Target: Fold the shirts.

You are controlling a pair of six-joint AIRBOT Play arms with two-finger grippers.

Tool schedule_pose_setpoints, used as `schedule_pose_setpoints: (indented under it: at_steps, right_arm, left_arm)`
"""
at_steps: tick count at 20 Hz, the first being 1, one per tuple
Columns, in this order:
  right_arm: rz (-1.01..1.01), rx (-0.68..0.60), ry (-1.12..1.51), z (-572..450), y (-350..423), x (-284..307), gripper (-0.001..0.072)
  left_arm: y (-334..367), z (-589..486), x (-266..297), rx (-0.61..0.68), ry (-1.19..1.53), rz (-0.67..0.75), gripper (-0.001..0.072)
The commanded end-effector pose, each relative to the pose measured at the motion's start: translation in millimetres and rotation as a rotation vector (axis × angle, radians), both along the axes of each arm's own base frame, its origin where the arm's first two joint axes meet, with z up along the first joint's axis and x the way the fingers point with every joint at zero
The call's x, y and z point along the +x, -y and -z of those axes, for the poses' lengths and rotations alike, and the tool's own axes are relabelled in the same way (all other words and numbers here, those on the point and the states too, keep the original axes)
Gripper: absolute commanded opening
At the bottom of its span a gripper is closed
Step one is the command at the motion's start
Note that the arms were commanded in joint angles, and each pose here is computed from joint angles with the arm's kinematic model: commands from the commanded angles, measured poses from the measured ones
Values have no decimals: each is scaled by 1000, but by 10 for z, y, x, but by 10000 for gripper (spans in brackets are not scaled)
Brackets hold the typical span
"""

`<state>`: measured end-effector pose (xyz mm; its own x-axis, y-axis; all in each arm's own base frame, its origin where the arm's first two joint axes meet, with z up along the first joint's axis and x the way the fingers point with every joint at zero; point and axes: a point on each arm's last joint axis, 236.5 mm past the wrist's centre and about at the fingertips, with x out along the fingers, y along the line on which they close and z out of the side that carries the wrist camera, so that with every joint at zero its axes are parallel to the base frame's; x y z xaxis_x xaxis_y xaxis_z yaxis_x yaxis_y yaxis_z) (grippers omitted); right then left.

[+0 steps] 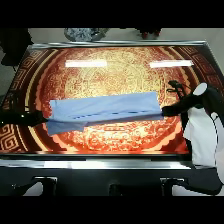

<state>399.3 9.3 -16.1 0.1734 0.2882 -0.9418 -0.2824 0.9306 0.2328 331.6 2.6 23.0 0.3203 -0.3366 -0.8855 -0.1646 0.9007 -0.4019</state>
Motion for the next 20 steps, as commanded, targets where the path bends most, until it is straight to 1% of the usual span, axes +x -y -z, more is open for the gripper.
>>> schedule_pose_setpoints:
  at_steps: [1, 3, 5, 7, 10, 11, 12, 13, 14, 15, 17, 18, 20]
  right_arm:
    - [-4, -1, 117, -136, -110, 641, 40]
    - [-15, -26, 117, 27, -193, 919, 41]
    - [26, -32, 91, 264, -194, 1103, 42]
    - [52, -4, 57, 468, -233, 1168, 43]
    - [53, -10, 22, 662, -217, 1145, 45]
    - [52, -9, 16, 671, -220, 1134, 50]
    - [57, -7, 19, 643, -203, 1138, 184]
    - [62, -4, 18, 576, -160, 1120, 480]
    - [55, -7, 15, 478, -100, 1074, 693]
    - [32, -14, 23, 386, -6, 1033, 694]
    - [76, 5, 8, 315, 267, 960, 697]
    - [112, 47, -15, 338, 326, 925, 696]
    - [161, 194, -69, 430, 227, 890, 693]
  left_arm:
    - [-70, -66, 531, -33, 47, -40, 29]
    - [-69, 75, 789, -54, 31, -39, 29]
    - [-82, 286, 969, -71, -15, -43, 29]
    - [-117, 489, 1096, -92, -65, -82, 29]
    - [-107, 739, 1137, -113, -125, -100, 34]
    - [-94, 773, 1123, -120, -138, -98, 66]
    - [-114, 769, 1125, -119, -137, -102, 237]
    - [-147, 723, 1136, -120, -130, -105, 367]
    - [-177, 643, 1134, -121, -127, -92, 398]
    - [-199, 549, 1125, -119, -120, -61, 398]
    - [-199, 344, 1110, -114, -103, -12, 396]
    - [-178, 240, 1119, -108, -84, 0, 396]
    - [-88, 41, 1137, -91, -35, 21, 394]
